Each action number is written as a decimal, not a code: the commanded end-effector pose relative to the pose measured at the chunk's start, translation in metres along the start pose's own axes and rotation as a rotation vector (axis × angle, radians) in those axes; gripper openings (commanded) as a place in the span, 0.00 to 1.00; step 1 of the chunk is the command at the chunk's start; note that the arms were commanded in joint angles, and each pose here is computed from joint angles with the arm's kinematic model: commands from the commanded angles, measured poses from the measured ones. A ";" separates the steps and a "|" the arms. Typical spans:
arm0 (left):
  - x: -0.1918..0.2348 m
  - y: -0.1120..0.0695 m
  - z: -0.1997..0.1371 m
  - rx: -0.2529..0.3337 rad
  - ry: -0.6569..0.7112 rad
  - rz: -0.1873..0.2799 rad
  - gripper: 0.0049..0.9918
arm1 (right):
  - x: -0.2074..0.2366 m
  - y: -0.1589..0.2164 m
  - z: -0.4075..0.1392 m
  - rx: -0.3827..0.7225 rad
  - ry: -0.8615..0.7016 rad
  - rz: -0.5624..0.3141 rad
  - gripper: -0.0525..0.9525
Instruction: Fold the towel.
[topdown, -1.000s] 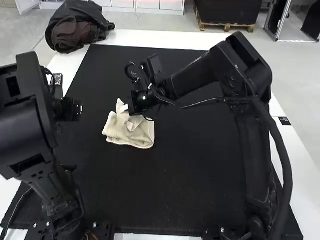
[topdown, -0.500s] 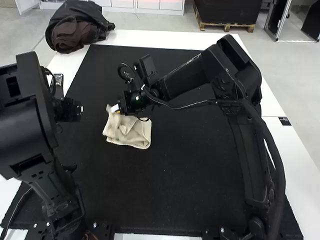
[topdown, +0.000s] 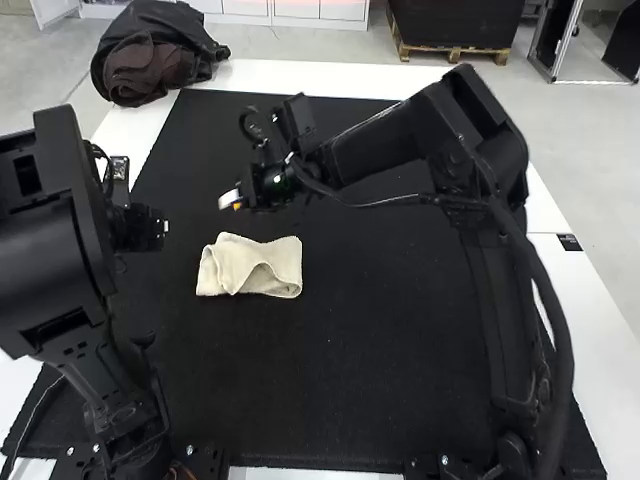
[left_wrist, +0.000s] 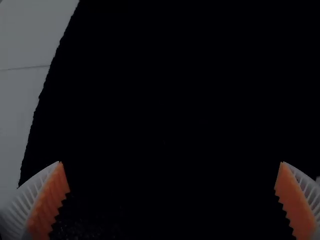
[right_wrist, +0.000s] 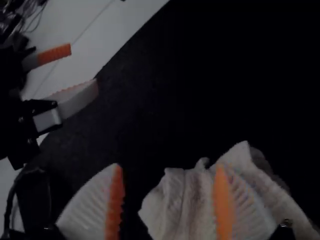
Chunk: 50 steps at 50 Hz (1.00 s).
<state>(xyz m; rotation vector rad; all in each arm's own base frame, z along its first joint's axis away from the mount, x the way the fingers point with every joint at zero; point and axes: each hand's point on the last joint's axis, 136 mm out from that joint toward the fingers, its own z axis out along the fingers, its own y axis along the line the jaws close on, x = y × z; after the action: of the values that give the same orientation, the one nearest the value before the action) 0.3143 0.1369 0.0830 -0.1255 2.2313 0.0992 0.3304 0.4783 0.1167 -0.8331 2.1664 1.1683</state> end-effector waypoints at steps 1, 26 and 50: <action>-0.007 0.002 -0.004 -0.002 -0.027 0.013 0.98 | -0.038 0.004 -0.045 0.001 -0.098 -0.024 0.03; -0.013 0.001 -0.009 -0.004 -0.047 0.017 0.98 | 0.020 -0.014 -0.057 0.049 0.019 0.019 0.03; -0.015 0.002 -0.010 -0.008 -0.055 0.017 0.98 | 0.059 -0.012 -0.050 0.047 0.095 0.034 0.03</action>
<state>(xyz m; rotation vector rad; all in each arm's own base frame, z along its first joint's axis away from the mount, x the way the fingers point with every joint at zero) 0.3148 0.1366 0.0897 -0.1182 2.2118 0.1066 0.2991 0.4071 0.0733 -0.8095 2.3452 1.0833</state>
